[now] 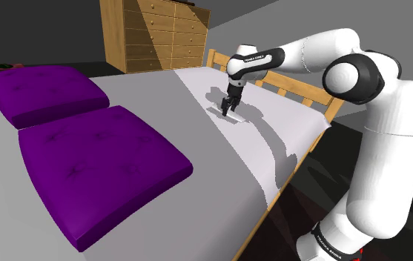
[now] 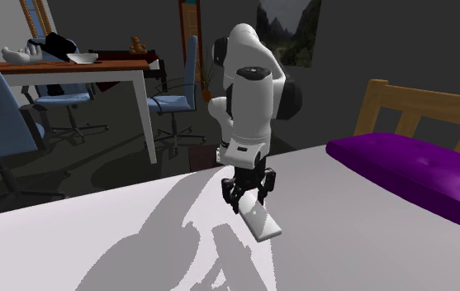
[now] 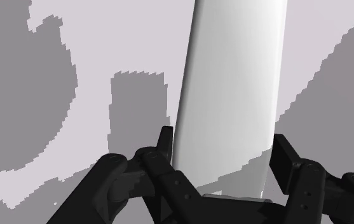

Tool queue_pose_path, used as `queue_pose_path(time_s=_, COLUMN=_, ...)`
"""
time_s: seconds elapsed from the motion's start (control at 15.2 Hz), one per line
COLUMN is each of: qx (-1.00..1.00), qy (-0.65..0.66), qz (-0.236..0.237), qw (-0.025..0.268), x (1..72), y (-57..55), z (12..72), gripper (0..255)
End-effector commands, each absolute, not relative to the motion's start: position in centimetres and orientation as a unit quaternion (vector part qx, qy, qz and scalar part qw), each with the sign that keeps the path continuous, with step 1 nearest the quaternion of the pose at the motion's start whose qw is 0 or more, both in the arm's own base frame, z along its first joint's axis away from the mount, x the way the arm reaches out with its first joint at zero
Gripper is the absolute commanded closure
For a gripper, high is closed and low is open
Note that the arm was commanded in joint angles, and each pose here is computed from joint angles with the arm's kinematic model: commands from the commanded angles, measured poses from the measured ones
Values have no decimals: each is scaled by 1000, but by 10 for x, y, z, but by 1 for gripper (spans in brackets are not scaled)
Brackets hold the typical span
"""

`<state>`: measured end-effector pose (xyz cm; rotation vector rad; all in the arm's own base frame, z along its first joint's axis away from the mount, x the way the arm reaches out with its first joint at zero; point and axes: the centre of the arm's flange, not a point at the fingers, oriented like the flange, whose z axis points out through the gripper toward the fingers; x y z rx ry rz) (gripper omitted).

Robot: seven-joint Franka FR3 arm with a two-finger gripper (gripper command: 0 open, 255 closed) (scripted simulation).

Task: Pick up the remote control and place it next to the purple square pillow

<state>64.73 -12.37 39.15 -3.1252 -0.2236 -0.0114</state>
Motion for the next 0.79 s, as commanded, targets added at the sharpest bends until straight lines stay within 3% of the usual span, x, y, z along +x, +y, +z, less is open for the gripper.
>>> queue_pose_path(time_s=0.0, qx=-997, qy=-71, qz=-4, qw=4, x=648, y=-124, z=401, gripper=255)
queue_pose_path(time_s=0.73, qx=-997, qy=-71, qz=-4, qw=4, x=648, y=-124, z=459, gripper=255)
